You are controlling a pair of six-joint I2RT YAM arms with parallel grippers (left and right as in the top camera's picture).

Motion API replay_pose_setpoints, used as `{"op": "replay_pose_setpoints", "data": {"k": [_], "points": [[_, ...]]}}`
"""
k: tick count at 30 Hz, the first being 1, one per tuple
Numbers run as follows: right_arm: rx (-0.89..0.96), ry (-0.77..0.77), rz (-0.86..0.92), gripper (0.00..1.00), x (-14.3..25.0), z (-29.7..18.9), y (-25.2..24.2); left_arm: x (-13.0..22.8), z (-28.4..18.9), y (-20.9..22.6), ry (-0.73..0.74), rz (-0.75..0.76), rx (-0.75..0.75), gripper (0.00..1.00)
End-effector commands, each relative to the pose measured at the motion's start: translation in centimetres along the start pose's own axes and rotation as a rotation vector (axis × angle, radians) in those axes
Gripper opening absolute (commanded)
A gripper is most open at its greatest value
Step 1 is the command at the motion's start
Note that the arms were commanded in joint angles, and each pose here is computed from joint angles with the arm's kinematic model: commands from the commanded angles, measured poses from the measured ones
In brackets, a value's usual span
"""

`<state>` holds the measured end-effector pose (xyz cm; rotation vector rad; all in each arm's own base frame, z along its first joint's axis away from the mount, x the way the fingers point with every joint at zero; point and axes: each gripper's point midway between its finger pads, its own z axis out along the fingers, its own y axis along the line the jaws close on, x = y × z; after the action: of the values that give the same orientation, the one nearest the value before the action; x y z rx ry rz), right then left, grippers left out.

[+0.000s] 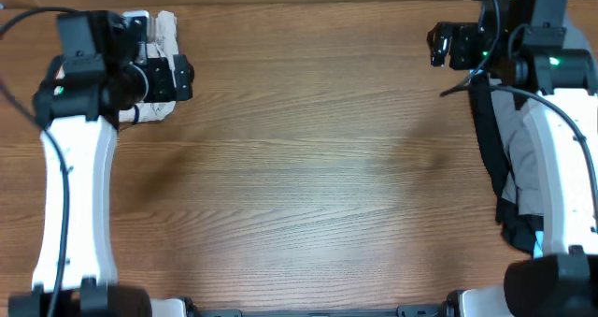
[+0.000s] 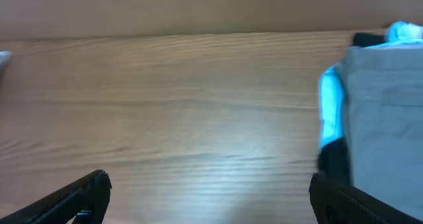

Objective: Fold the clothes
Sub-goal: 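Reach the right gripper to the grey shorts on the right stack and grasp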

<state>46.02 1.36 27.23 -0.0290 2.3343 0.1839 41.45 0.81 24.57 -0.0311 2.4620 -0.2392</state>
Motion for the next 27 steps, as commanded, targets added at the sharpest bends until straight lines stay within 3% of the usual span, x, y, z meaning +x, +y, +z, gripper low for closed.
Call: {"op": "replay_pose_setpoints", "data": {"k": [1,6,13,27], "points": [[0.275,-0.042,-0.004,0.99,-1.7,1.2,-5.3,0.8,3.7,0.2,0.082,-0.005,0.025,1.00],[0.463,-0.005,0.000,0.99,-0.7,4.2,-10.4,2.8,7.6,1.0,0.180,-0.030,0.036,1.00],[0.529,0.111,0.060,0.94,3.2,8.8,-15.9,5.7,11.4,1.5,0.300,-0.066,0.059,1.00],[0.426,0.281,0.151,0.82,9.9,14.1,-19.0,5.9,12.1,1.5,0.310,-0.067,0.061,1.00]]}}
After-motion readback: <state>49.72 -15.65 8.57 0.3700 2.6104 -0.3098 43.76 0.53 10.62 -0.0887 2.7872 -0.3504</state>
